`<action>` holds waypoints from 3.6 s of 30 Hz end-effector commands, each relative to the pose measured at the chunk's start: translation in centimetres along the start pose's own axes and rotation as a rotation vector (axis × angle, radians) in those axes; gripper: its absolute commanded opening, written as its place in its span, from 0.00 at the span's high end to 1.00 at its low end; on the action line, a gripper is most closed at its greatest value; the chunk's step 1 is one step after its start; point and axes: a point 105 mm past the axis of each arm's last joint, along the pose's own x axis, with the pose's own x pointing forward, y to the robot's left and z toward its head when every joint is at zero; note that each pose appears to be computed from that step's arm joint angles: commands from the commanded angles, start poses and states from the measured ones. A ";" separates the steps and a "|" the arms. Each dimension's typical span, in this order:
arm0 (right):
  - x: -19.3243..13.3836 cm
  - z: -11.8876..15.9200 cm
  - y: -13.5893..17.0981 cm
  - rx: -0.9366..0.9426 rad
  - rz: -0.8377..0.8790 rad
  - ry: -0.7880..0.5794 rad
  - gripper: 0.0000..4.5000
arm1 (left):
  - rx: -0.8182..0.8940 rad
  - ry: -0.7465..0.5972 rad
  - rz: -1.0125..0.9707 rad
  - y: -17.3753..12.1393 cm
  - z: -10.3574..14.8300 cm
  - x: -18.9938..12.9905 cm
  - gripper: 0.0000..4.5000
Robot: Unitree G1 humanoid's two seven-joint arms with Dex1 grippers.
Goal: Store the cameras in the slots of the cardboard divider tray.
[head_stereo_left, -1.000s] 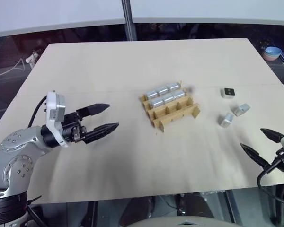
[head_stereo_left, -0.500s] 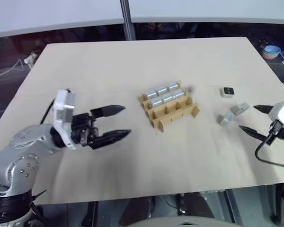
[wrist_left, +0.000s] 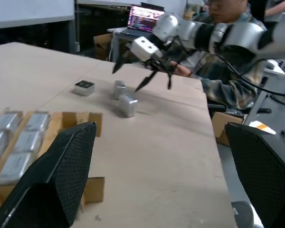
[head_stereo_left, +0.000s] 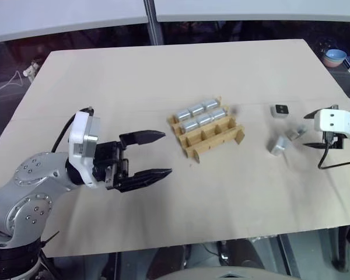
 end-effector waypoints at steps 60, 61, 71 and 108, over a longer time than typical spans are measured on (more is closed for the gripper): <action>11.1 25.0 1.6 -0.307 0.236 -0.654 0.80 | 0.024 0.068 0.296 -3.8 -2.5 -4.7 0.00; 11.4 25.3 1.4 -0.302 0.224 -0.657 0.80 | 0.024 0.068 0.300 -3.9 -2.6 -4.7 0.00; 12.7 23.6 2.2 -0.375 0.275 -0.561 0.80 | 0.032 0.068 0.313 -3.8 -2.6 -5.0 0.00; -1.1 11.5 3.7 0.859 -0.550 -0.103 0.14 | 0.037 0.015 0.128 -1.5 -2.5 -2.5 0.00</action>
